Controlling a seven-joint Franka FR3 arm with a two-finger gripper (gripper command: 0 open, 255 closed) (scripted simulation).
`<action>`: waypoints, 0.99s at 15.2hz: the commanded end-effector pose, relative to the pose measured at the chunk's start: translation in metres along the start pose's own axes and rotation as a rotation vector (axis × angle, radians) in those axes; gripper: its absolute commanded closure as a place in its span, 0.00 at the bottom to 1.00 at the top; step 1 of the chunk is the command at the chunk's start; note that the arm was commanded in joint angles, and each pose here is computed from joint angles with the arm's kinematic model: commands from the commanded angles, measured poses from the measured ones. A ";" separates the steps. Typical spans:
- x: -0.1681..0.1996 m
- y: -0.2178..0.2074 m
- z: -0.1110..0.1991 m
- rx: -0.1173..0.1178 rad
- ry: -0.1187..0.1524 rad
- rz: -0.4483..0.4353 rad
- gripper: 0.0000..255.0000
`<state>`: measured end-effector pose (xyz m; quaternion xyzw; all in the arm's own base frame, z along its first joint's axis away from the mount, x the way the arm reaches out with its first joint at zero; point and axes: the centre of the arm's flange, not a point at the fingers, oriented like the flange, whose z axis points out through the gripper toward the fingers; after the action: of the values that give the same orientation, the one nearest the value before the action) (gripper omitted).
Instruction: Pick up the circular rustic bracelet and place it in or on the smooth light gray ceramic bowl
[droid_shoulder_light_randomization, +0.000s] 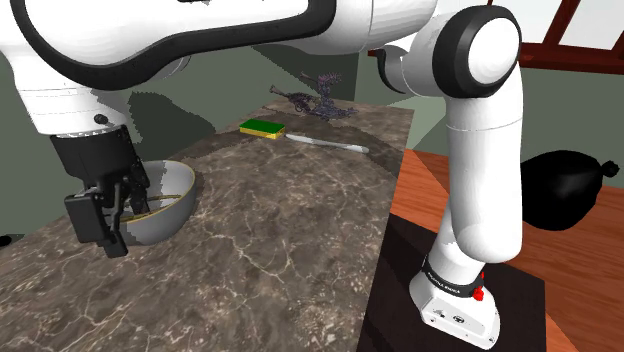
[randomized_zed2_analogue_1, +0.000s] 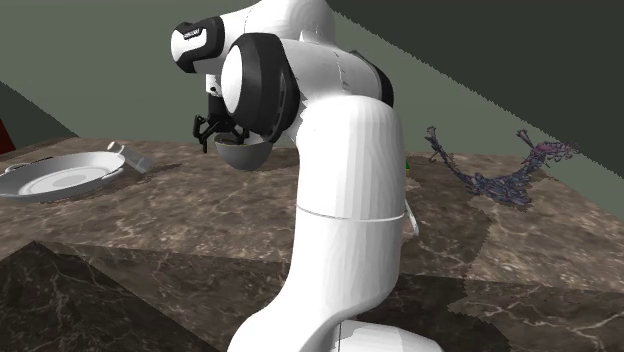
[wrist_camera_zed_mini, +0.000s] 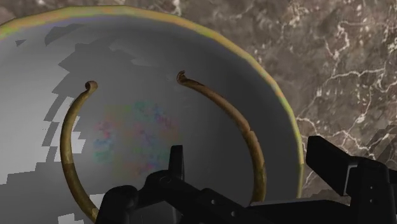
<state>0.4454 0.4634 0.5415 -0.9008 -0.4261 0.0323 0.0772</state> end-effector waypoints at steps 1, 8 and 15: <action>0.000 0.000 0.000 0.000 0.000 0.000 0.00; 0.000 -0.001 -0.002 0.000 0.000 0.000 1.00; 0.000 -0.004 -0.021 0.000 0.000 0.000 1.00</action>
<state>0.4463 0.4627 0.5588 -0.9013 -0.4252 0.0310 0.0765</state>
